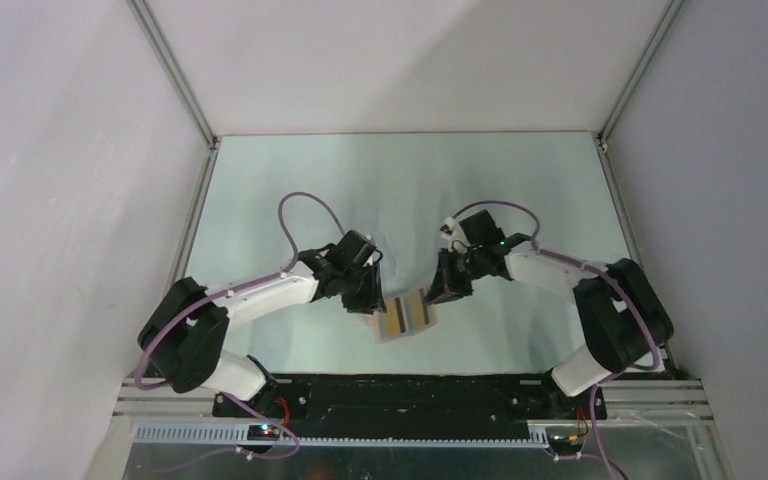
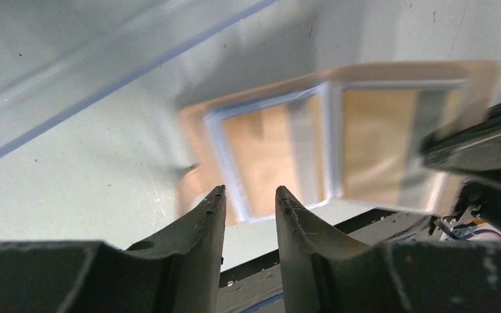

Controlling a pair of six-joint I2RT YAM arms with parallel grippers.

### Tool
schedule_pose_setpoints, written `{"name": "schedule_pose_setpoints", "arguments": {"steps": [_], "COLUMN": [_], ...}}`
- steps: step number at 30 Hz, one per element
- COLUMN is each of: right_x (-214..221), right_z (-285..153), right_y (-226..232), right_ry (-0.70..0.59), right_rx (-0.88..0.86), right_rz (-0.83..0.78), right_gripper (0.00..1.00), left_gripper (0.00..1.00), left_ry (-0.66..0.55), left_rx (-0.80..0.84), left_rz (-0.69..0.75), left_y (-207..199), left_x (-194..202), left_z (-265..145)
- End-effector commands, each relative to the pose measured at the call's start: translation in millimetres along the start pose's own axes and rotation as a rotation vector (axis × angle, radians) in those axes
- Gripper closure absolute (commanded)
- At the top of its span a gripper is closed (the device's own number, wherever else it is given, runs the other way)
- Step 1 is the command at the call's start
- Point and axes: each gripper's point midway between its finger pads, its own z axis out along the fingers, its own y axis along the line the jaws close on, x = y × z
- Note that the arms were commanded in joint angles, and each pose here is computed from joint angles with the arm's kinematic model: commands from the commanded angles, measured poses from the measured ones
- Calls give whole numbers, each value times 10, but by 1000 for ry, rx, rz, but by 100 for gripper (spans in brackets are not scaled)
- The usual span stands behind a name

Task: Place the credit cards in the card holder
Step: Close the card holder at the center of the board.

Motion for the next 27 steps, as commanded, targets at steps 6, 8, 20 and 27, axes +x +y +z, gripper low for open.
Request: {"name": "schedule_pose_setpoints", "arguments": {"steps": [6, 8, 20, 27], "right_x": [226, 224, 204, 171], "right_z": [-689, -703, -610, -700], "right_y": [-423, -446, -136, -234], "right_ry": [24, 19, 12, -85], "right_rx": [195, 209, 213, 361], "right_rz": [44, 49, 12, 1], "right_gripper": [100, 100, 92, 100], "left_gripper": [61, 61, 65, 67], "left_ry": [-11, 15, 130, 112], "left_rx": [65, 79, 41, 21], "left_rz": [61, 82, 91, 75], "left_y": [-193, -265, -279, -261], "left_x": [-123, -107, 160, 158], "left_z": [47, 93, 371, 372]}}
